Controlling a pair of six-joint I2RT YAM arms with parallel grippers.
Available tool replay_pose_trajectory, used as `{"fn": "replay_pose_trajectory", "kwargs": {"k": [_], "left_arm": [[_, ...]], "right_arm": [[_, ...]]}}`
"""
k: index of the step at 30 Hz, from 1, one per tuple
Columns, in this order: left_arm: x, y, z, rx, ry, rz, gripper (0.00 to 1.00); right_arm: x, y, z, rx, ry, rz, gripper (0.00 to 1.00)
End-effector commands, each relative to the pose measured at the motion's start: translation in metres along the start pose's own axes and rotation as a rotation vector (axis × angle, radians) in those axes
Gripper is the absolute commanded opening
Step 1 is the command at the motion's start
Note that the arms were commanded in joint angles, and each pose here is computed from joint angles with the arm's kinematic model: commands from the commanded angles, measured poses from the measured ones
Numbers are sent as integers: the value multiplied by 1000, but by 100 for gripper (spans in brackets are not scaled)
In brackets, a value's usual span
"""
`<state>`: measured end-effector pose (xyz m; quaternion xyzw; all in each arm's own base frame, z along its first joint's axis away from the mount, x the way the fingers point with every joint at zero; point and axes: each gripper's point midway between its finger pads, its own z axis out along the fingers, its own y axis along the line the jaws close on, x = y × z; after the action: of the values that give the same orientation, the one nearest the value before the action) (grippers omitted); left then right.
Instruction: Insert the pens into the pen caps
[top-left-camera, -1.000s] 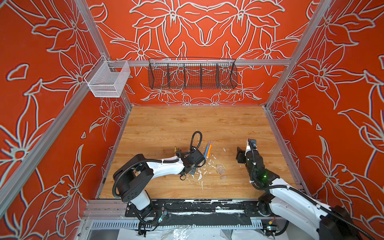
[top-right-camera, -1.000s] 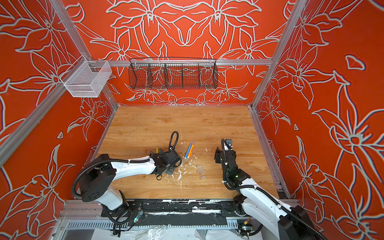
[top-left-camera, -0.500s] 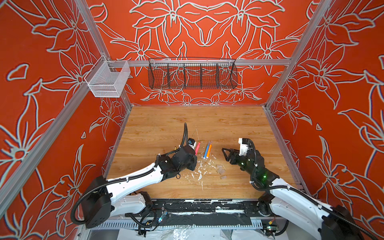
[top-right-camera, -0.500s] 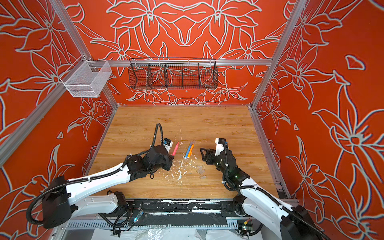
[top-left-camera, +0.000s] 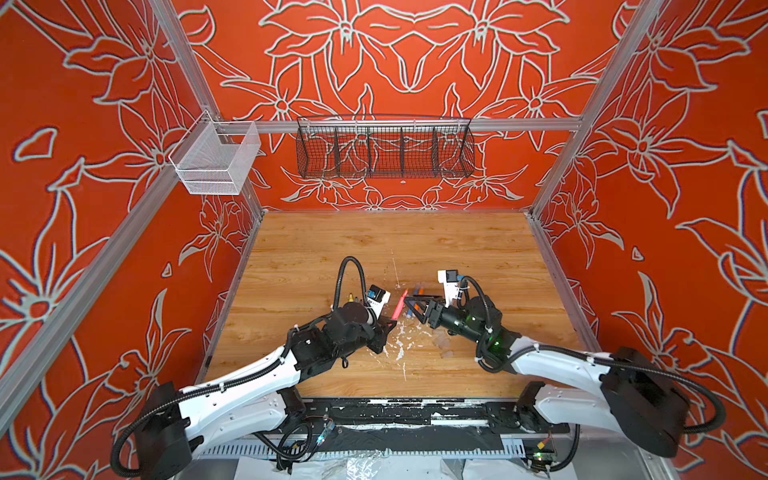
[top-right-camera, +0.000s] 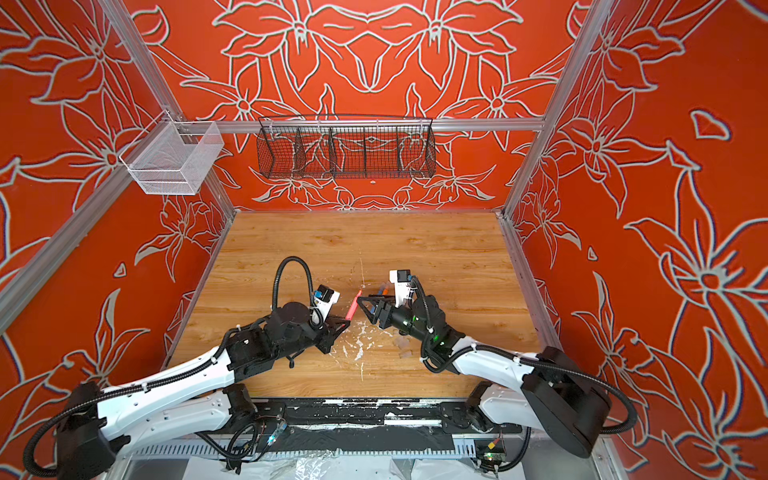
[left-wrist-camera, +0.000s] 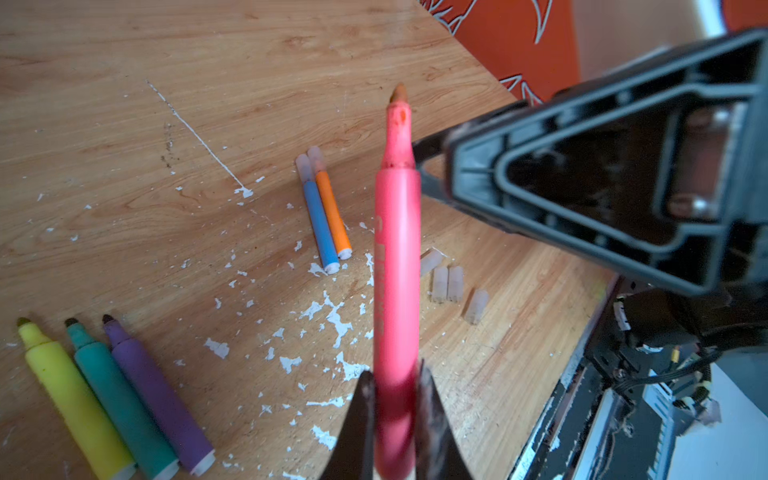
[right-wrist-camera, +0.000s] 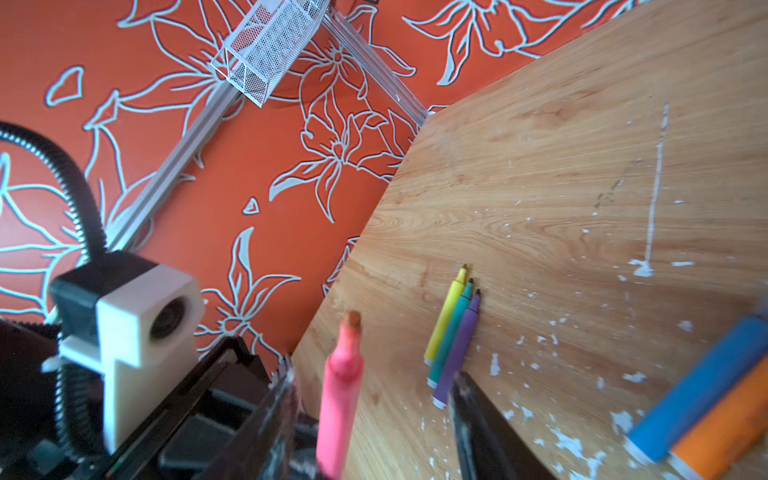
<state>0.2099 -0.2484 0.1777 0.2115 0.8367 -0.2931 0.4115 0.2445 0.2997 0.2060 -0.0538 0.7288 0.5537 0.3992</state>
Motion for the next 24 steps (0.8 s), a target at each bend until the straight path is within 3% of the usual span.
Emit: {"fn": "replay_pose_trajectory", "kwargs": {"k": [1, 8, 16, 18, 24], "left_arm": [[-8, -11, -5, 55, -39, 17, 0], [-4, -9, -4, 51, -28, 16, 0], [-7, -5, 0, 26, -45, 20, 0], [-8, -6, 3, 29, -48, 23, 2], [-14, -7, 11, 21, -45, 24, 25]], "right_arm": [[-13, 30, 9, -126, -35, 19, 55], [-7, 32, 23, -155, 0, 45, 39], [-6, 33, 26, -151, 7, 56, 1], [-5, 32, 27, -150, 9, 57, 0], [-1, 32, 26, -145, 5, 62, 0]]}}
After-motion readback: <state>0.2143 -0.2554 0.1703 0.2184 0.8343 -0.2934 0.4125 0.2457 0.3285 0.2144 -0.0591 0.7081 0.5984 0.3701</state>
